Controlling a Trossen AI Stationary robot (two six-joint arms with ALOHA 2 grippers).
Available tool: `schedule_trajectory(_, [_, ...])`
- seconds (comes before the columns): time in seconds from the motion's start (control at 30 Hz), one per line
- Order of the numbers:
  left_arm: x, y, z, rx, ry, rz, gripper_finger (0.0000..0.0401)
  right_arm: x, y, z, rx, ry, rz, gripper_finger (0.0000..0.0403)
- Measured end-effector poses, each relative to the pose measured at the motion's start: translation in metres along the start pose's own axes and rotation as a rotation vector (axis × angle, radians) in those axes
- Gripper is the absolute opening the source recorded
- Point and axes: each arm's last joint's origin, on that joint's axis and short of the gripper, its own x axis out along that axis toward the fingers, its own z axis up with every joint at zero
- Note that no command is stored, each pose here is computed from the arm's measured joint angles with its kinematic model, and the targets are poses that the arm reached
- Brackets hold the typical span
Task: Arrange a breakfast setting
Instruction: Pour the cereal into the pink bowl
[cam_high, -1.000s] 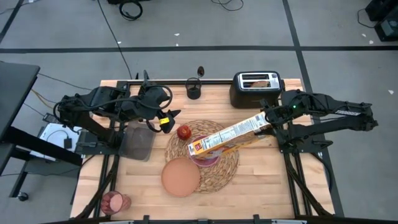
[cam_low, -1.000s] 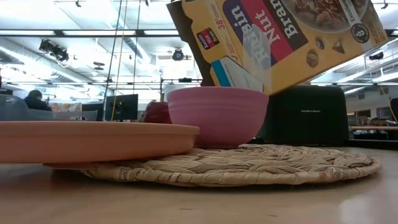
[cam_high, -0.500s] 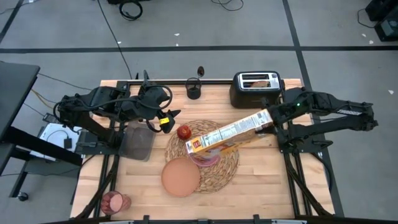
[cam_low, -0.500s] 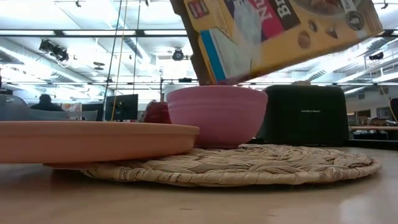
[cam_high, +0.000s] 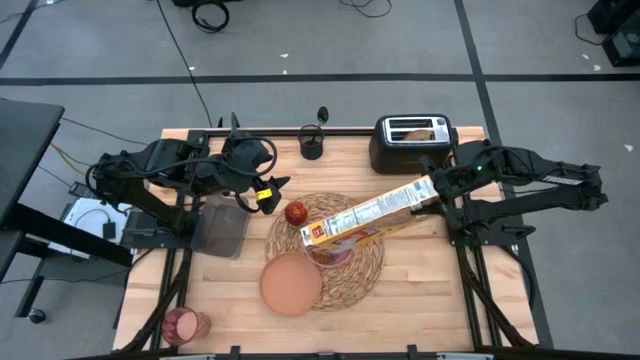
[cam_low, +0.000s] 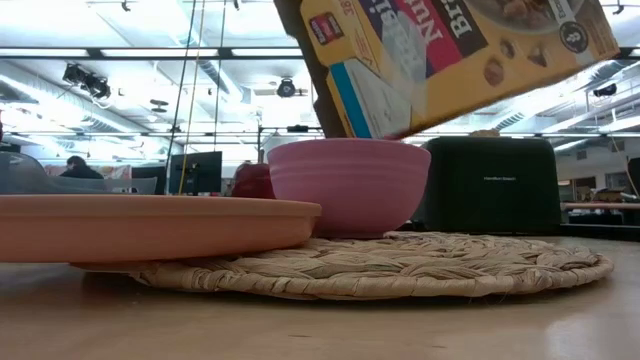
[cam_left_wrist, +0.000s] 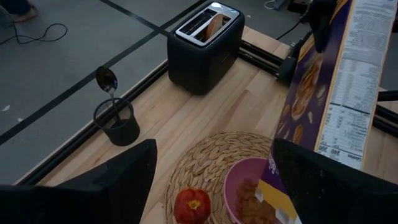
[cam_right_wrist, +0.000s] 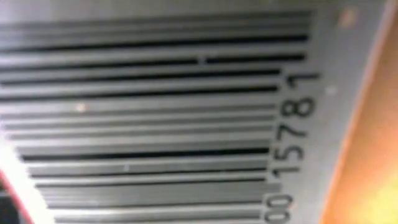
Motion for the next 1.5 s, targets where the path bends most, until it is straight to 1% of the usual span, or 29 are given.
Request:
schedule_trajectory(0.13, [0.0,0.0,0.0,-0.001,0.0,0.0,0.0327,0.0,0.0,-0.003,-0.001,0.037,-0.011,0.0206])
schedule_trajectory(0.33, [0.0,0.0,0.0,0.0,0.001,0.001,0.0327,-0.004,0.001,-0.001,-0.003,0.047,-0.019,0.0206])
schedule_trajectory(0.43, [0.0,0.0,0.0,-0.001,0.001,0.001,0.0327,-0.008,0.001,0.004,-0.017,0.01,-0.026,0.0206])
schedule_trajectory(0.53, [0.0,0.0,0.0,-0.001,0.001,0.001,0.0327,-0.007,0.002,-0.003,-0.001,0.074,-0.017,0.0206])
schedule_trajectory(0.7, [0.0,0.0,-0.001,-0.014,0.006,0.003,0.0327,-0.01,0.002,0.004,-0.014,0.022,-0.026,0.0206])
schedule_trajectory(1.13, [0.0,0.001,-0.001,-0.017,0.008,0.006,0.0327,-0.013,0.002,0.003,-0.031,0.044,-0.045,0.0206])
schedule_trajectory(1.27, [0.0,0.001,-0.001,-0.016,0.01,0.007,0.0327,-0.012,0.002,-0.003,-0.024,0.097,-0.056,0.0206])
schedule_trajectory(1.5, [0.0,0.001,-0.001,-0.018,0.009,0.007,0.0327,-0.02,0.003,0.008,-0.046,0.048,-0.065,0.0206])
